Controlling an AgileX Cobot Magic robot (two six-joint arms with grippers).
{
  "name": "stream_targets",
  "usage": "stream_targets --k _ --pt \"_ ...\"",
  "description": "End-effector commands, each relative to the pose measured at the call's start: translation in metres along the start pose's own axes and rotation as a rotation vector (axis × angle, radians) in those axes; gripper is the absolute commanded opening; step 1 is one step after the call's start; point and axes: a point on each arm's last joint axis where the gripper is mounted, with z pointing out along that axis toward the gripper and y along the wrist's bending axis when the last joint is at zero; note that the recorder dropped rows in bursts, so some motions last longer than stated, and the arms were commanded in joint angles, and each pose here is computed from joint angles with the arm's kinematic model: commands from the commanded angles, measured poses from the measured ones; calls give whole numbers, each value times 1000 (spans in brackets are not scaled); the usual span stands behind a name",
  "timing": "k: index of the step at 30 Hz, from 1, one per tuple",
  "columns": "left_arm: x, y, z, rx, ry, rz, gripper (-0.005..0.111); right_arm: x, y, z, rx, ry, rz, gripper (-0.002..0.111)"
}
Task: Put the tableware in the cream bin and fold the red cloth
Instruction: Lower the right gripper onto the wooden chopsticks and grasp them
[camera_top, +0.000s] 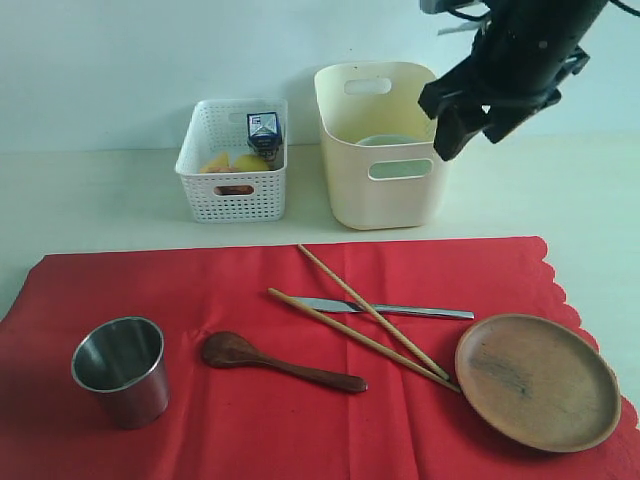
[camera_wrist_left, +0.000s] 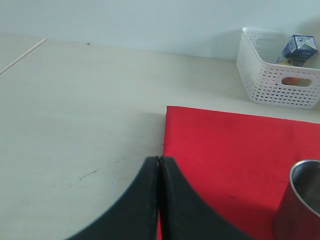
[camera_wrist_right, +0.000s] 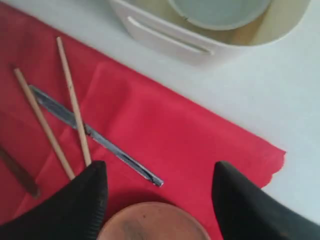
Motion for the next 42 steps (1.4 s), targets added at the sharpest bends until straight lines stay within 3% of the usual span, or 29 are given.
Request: stream_targets --k 1,7,14,19,29,37,42 --pt "0 0 0 4 -11 -1 1 20 14 6 -128 -54 -78 58" --pt "0 0 0 4 -11 -1 1 40 35 27 -315 8 -247 58" --pt "0 0 0 4 -11 -1 1 63 64 66 -361 139 -547 58" --pt "0 0 0 4 -11 -1 1 73 82 97 -292 219 -669 58" --pt "0 0 0 4 -11 -1 1 77 108 149 -232 263 -639 58" --pt "0 0 0 4 -11 -1 1 67 100 162 -83 193 -496 58" --pt "0 0 0 4 -11 -1 1 68 100 156 -98 266 -496 58"
